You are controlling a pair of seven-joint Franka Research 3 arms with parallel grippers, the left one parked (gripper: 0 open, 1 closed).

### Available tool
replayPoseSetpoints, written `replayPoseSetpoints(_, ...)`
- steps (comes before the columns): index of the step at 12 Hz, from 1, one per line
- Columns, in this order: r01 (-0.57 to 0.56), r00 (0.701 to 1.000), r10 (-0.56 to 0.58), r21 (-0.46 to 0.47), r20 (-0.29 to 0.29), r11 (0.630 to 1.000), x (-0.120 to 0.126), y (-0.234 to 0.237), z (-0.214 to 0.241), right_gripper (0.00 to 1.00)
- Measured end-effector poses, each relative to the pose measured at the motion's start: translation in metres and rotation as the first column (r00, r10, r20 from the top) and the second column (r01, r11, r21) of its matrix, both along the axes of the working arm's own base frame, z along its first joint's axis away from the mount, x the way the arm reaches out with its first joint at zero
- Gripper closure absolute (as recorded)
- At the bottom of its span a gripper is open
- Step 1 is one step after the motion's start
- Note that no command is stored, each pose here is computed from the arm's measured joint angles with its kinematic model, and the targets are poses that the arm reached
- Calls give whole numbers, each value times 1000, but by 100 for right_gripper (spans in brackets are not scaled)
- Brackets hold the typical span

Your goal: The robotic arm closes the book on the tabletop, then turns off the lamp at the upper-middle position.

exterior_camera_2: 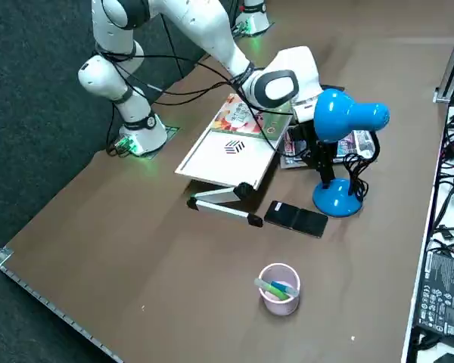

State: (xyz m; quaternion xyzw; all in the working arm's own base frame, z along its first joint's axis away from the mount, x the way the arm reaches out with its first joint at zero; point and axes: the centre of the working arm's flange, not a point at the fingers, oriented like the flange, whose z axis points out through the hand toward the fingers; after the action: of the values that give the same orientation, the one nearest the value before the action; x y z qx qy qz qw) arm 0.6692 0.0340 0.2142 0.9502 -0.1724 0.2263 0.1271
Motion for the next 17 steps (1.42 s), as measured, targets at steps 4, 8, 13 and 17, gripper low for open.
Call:
replayPoseSetpoints(4,-5,1000,5,-4,-9,1000,-1,-3,-2,99)
replayPoseSetpoints(8,-2,1000,2,-5,-17,1000,-3,-6,-6,99)
replayPoseSetpoints(13,-1,1000,1,-5,-21,1000,-4,-6,-8,99)
replayPoseSetpoints(17,-1,1000,1,-5,-25,1000,-6,-6,-9,99)
